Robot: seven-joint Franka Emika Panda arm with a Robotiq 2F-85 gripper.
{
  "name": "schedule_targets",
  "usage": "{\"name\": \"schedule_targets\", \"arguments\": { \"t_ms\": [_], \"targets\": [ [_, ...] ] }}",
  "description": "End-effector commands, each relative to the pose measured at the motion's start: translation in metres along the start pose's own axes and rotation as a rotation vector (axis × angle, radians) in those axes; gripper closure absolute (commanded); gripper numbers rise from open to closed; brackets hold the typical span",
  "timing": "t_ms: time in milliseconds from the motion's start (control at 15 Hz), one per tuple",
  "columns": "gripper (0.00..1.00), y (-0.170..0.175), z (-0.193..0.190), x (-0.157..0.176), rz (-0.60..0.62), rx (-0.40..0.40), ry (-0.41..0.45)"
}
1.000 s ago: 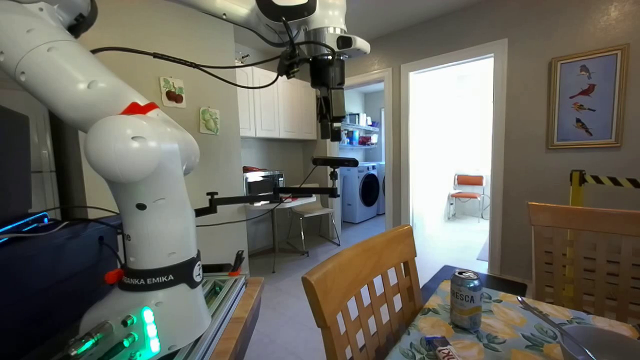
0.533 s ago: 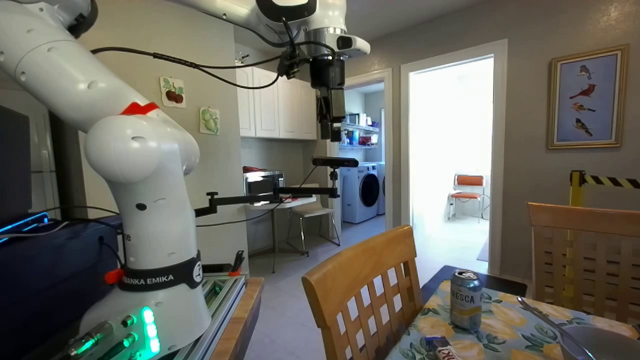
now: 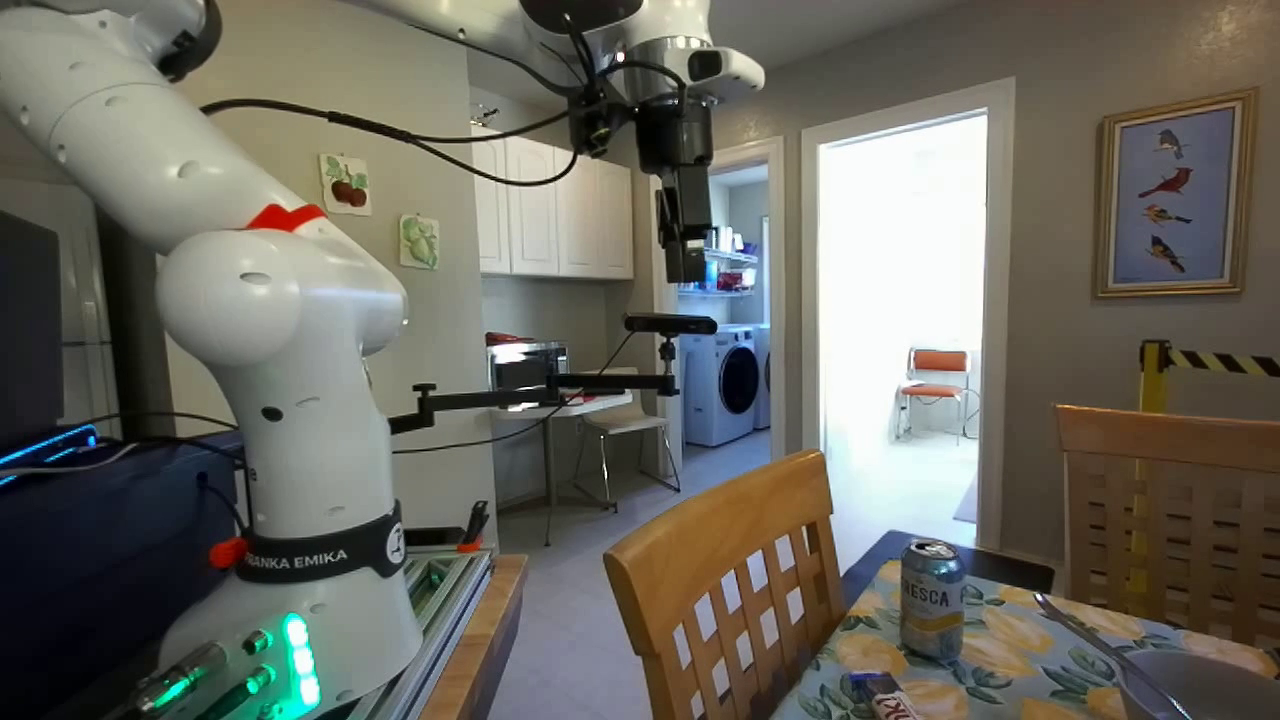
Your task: Cut the packet with the knife
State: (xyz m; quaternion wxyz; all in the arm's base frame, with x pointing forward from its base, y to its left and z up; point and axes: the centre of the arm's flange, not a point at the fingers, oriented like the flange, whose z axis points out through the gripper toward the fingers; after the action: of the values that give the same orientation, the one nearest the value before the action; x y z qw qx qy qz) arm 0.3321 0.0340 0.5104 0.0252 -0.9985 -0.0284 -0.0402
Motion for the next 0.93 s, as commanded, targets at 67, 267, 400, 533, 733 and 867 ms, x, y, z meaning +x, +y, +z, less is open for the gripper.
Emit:
{"name": "schedule_targets", "arguments": {
  "t_ms": [67,267,400,533,733,867],
  "targets": [
    [0.00,0.056,0.017,0.015,0.153,-0.021,0.028],
    [0.00,0.085,0.037,0.022,0.223,-0.008,0.039],
    [0.00,0.103,0.051,0.029,0.272,0.000,0.048],
    [0.00,0.119,0.069,0.033,0.319,0.013,0.034],
    [0.00,0.139,0.098,0.037,0.369,0.025,0.002],
    [0.00,0.150,0.117,0.038,0.391,0.038,-0.025]
  ]
}}
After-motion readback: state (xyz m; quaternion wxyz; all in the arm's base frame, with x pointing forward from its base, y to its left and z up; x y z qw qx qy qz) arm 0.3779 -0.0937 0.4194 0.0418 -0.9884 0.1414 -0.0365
